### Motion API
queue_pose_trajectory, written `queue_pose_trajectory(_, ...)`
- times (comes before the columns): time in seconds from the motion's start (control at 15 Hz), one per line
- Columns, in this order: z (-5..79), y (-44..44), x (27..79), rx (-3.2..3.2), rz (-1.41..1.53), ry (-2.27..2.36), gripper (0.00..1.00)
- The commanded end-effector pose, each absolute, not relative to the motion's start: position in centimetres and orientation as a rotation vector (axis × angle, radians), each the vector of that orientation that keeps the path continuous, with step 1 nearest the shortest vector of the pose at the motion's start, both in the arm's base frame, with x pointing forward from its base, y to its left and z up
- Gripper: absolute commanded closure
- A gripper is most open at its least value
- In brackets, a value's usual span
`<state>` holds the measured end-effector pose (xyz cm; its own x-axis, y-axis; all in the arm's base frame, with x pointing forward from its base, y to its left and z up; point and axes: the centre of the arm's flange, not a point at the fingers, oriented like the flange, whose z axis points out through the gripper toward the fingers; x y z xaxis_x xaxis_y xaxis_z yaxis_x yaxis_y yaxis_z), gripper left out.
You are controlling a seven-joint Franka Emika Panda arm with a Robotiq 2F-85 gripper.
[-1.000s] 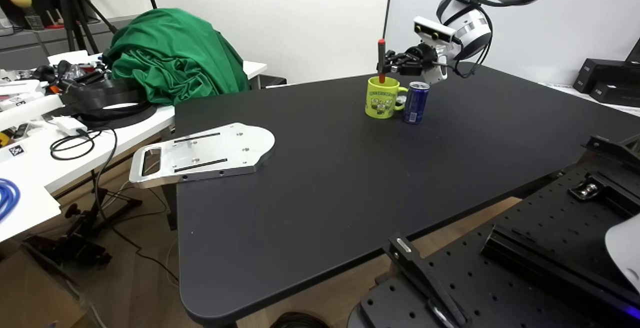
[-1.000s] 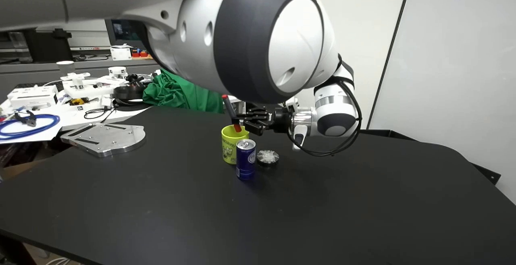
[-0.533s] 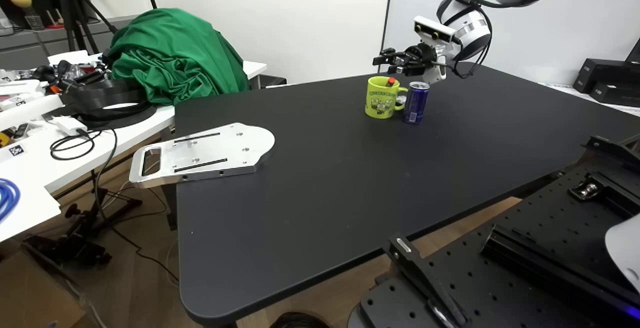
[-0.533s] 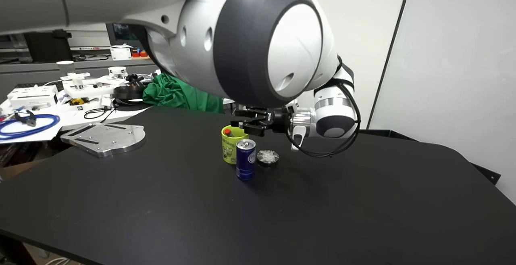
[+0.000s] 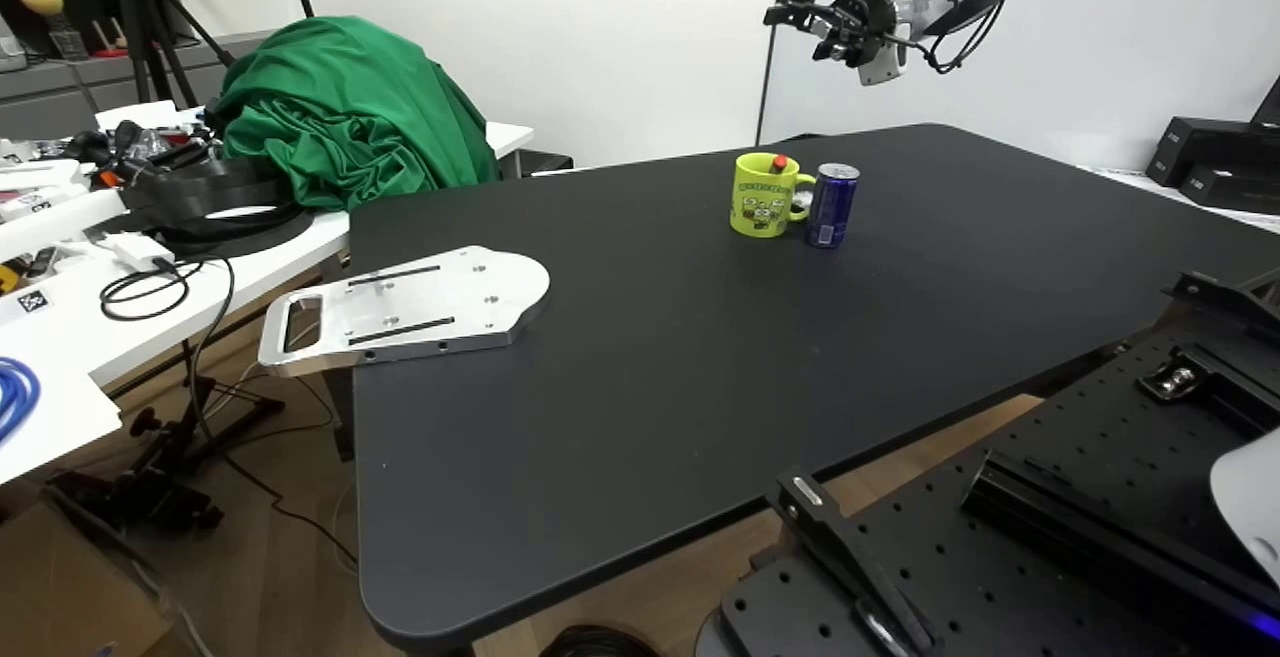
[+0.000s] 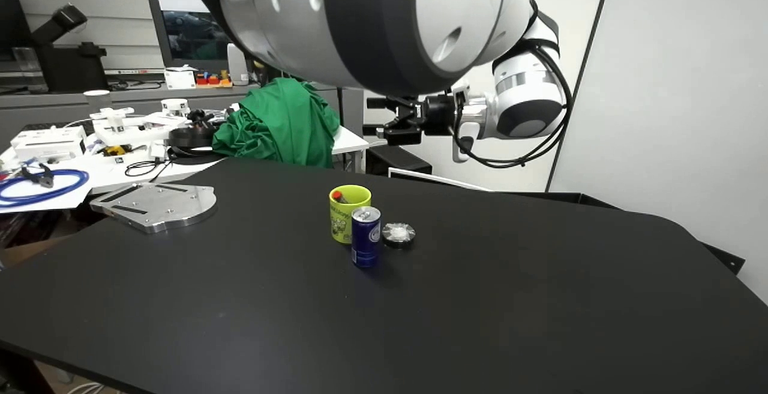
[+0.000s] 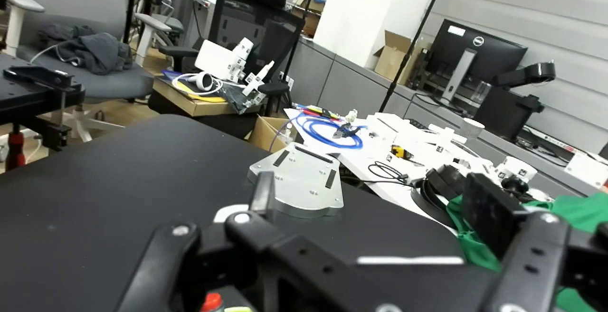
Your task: Put the red marker inside the yellow mug
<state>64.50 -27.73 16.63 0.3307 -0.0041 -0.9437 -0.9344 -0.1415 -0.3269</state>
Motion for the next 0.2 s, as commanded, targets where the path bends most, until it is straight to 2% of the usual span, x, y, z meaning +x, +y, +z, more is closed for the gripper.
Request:
queue_pose_trajectory(0.0,16.74,-27.81,64.53,-1.472,1.035,0.909,0.00)
queue_pose_trajectory(0.13,15.77,-27.50,64.45,-1.463,1.044,0.912,0.00)
